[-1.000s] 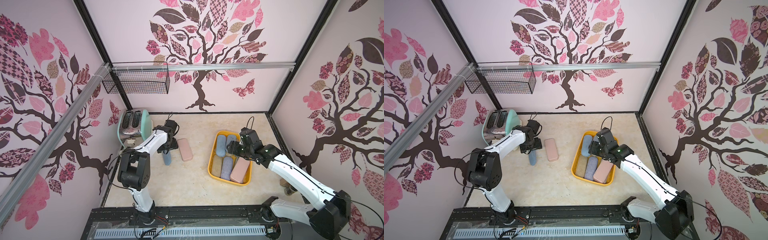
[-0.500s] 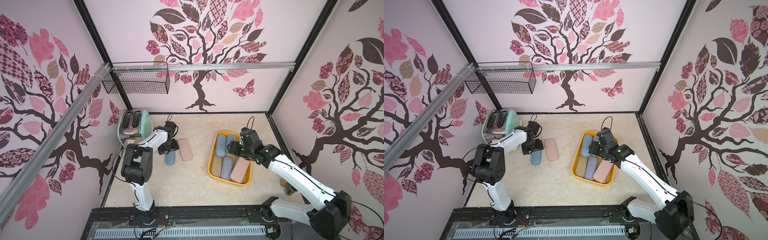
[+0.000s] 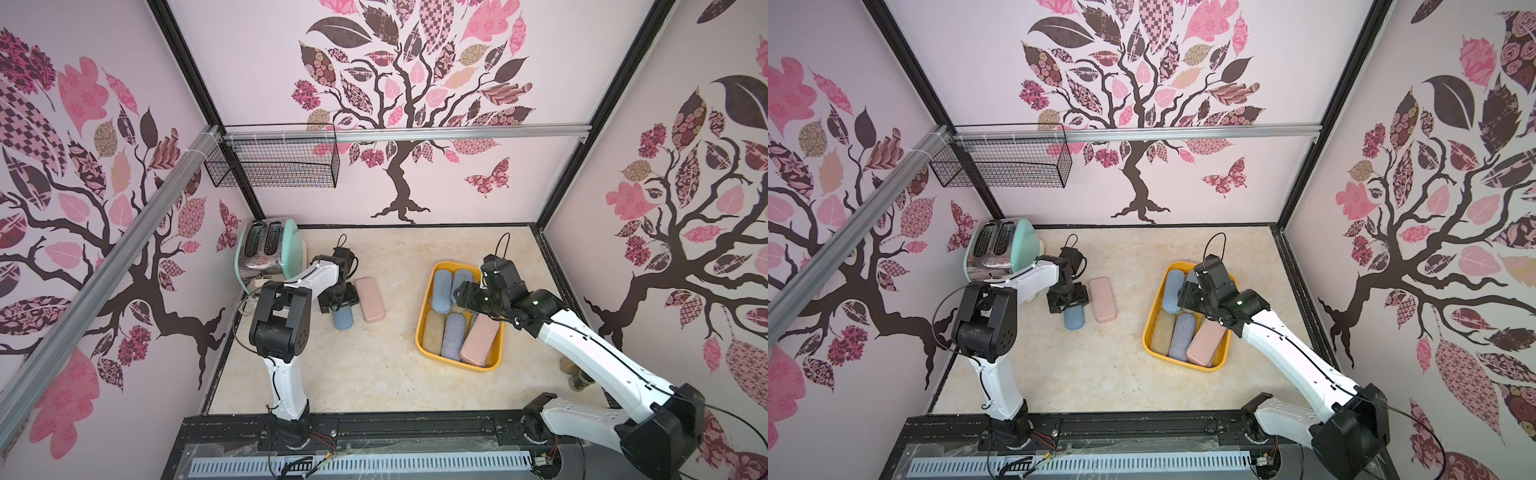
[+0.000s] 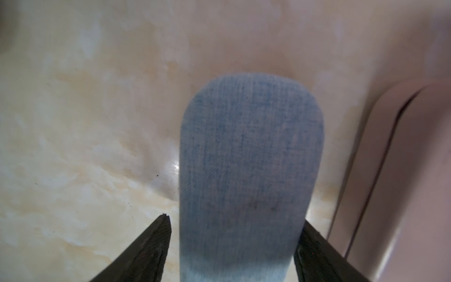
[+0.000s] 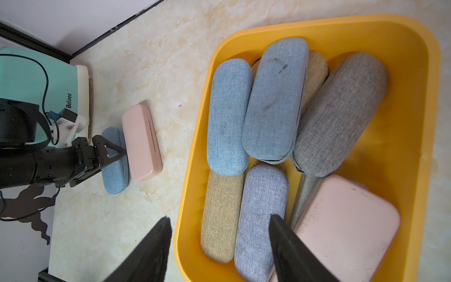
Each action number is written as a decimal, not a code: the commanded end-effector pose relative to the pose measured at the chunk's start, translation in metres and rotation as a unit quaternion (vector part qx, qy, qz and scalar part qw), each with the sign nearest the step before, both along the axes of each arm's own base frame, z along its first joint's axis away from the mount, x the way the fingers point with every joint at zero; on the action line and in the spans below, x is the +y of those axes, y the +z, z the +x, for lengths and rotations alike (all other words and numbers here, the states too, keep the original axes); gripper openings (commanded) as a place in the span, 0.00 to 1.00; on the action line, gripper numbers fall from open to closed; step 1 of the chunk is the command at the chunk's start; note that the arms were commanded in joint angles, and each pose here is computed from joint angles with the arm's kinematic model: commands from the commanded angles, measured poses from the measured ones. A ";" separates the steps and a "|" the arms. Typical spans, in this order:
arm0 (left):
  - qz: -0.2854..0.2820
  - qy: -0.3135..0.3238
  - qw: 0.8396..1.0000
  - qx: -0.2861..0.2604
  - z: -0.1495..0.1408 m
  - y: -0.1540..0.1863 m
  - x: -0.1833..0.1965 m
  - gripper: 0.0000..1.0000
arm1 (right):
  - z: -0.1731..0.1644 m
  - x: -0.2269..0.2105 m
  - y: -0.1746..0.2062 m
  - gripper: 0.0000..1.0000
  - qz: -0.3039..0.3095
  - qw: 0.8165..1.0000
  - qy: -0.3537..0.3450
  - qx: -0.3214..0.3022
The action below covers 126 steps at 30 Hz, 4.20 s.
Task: Put the glasses cases into the storage boxes
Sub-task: Pick up the glasses case at the center of the board, then place the glasses case in the storage box.
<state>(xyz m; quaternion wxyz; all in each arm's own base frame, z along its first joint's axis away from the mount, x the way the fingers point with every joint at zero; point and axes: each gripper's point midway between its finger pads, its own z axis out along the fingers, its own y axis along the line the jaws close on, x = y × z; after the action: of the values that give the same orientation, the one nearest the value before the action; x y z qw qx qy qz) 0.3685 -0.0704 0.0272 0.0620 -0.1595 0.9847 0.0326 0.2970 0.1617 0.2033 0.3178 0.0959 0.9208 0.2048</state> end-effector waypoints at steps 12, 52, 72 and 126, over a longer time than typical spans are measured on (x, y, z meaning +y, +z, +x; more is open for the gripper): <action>0.016 0.007 1.000 0.019 -0.012 -0.018 0.007 0.69 | -0.002 -0.004 0.016 0.61 0.001 1.000 -0.006 -0.018; -0.107 -0.377 0.913 -0.117 -0.096 0.111 -0.274 0.59 | -0.008 -0.054 0.044 0.62 -0.015 0.994 -0.096 -0.054; -0.128 -0.392 0.905 -0.102 -0.108 0.094 -0.298 0.59 | -0.004 -0.044 0.026 0.61 -0.007 0.996 -0.080 -0.036; -0.174 -0.361 0.908 -0.125 -0.108 0.130 -0.317 0.78 | -0.008 -0.060 0.062 0.65 -0.032 0.993 -0.091 -0.071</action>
<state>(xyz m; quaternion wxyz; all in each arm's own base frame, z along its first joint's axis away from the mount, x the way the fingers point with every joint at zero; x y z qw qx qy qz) 0.2549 -0.3868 0.1039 0.1132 0.2063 0.9598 -0.1529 0.2900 0.1066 0.2349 0.3743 0.1589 0.9016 0.1477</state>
